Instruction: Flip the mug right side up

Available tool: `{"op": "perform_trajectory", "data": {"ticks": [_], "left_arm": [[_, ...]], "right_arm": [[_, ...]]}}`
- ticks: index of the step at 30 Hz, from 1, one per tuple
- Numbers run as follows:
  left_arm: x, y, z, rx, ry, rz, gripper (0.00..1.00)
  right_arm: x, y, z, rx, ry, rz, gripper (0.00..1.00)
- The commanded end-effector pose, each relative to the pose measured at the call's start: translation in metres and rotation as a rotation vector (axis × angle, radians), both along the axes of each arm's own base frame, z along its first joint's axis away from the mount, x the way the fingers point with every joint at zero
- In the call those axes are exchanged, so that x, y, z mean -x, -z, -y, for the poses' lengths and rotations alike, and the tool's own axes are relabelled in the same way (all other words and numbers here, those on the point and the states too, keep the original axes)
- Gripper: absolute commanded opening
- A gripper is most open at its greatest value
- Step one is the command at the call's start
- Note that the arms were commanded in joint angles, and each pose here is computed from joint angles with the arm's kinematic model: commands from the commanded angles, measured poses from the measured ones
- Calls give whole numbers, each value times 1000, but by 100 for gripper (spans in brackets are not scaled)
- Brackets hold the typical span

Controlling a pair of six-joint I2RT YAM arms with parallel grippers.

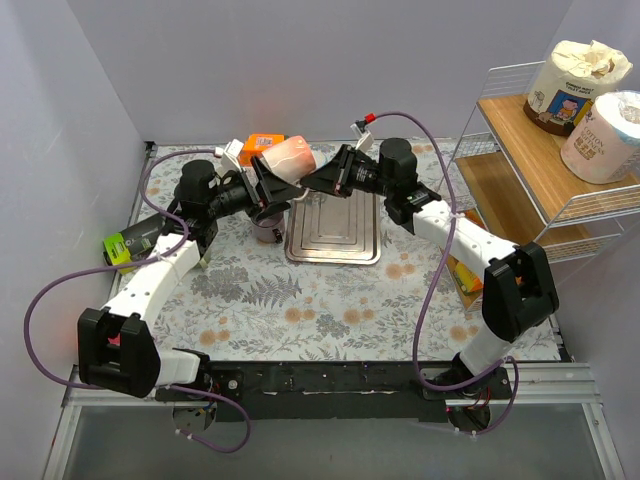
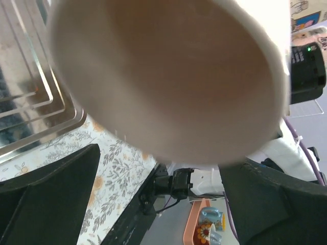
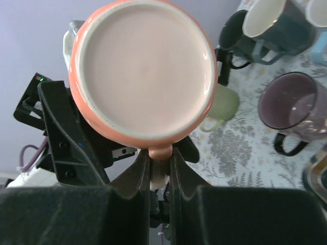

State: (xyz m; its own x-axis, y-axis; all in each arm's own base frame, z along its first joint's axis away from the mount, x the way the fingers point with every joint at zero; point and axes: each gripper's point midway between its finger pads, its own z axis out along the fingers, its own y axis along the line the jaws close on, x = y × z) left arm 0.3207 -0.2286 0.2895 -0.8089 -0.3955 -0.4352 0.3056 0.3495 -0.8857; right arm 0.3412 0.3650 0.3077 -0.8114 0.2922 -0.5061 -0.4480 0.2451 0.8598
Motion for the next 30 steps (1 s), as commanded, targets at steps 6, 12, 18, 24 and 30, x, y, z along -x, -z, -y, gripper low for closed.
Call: {"op": "perform_trajectory", "data": {"ticks": [6,12,18,24,30], "left_arm": [[0,-51,-2,72,-75,162,91],[6,-55,-4,87,-80,181,71],[14,-60,-7,110,-90,206,70],[15,-61,-9,116,-110,216,68],[15,-61,-9,127,-109,211,48]], "right_arm": [[36,-82,-25,-276,-95,41,1],[38,-78,-28,-290,-90,-3,1],[35,-77,-27,-314,-68,-50,1],[34,-78,-27,-323,-52,-62,1],[34,-74,-30,-320,-43,-90,1]]}}
